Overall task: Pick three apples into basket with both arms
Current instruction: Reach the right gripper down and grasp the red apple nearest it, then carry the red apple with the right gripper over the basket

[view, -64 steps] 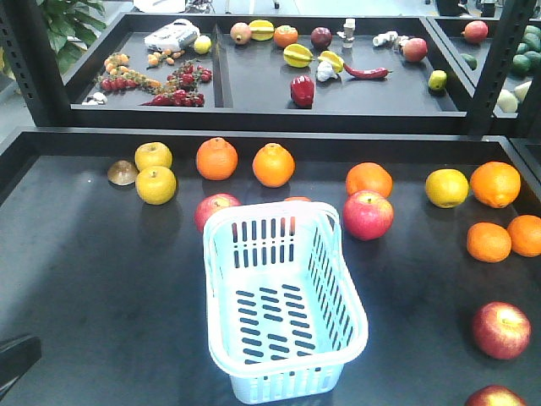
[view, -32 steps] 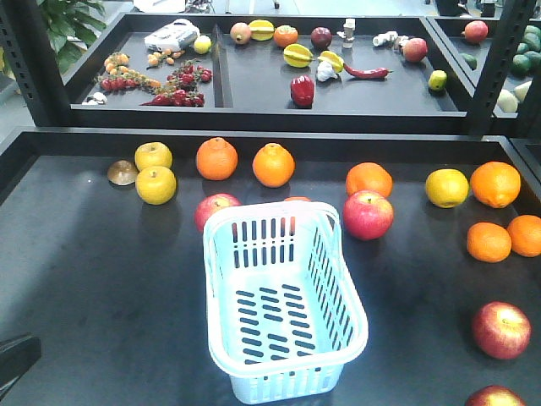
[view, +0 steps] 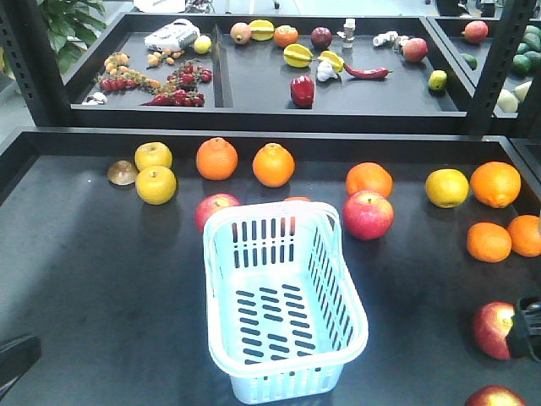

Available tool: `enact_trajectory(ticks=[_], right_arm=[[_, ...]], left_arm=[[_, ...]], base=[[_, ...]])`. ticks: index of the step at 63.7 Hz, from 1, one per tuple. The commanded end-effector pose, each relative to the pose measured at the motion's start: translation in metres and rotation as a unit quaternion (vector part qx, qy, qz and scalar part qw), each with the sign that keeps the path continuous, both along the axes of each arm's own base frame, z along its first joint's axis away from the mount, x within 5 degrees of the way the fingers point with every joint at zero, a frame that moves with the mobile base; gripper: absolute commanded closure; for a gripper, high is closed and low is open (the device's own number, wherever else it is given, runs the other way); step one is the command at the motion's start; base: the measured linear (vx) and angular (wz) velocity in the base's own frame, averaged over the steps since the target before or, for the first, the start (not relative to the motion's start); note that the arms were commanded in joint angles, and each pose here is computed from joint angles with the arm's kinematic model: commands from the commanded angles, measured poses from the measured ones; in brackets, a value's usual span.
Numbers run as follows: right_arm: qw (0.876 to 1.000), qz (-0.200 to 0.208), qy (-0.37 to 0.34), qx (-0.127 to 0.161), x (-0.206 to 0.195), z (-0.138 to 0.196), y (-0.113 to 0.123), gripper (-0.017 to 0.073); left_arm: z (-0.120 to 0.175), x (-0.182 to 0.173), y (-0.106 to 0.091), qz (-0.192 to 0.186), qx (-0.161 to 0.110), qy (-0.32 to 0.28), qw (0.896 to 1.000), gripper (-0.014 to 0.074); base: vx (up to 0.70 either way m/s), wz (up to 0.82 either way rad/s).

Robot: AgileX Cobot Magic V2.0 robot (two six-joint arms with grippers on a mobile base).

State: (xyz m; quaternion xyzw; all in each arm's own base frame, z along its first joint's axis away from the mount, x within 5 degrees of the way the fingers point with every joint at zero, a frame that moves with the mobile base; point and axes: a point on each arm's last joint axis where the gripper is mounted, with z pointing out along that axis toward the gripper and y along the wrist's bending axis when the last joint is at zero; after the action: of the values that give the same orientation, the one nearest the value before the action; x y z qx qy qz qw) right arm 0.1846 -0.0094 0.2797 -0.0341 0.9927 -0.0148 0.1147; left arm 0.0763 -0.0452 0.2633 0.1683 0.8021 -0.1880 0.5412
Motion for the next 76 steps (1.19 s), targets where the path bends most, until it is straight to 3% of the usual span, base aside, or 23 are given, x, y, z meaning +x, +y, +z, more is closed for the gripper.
enact_trajectory(ticks=[1,23,35,76], right_arm=[[1.000,0.003,0.004,-0.004,0.012,-0.001,-0.002,-0.0118],[0.995,0.001,0.101,0.010,0.041,-0.044,-0.002,-0.0087],[0.991,-0.007,0.127,0.031,0.055,-0.066,0.001,-0.0082],[0.978,0.000,0.209,0.012,0.075,-0.126,-0.004,-0.0067]], left_arm=[[0.012,0.003,0.000,0.013,-0.027,-0.026,0.999,0.0601],[0.012,0.003,0.000,0.013,-0.027,-0.026,0.999,0.0601],[0.012,0.003,0.000,0.013,-0.027,-0.026,0.999,0.0601],[0.012,0.003,0.000,0.013,-0.027,-0.025,0.999,0.0601]], base=[[0.00,0.00],[0.00,0.00],[0.00,0.00],[0.00,0.00]])
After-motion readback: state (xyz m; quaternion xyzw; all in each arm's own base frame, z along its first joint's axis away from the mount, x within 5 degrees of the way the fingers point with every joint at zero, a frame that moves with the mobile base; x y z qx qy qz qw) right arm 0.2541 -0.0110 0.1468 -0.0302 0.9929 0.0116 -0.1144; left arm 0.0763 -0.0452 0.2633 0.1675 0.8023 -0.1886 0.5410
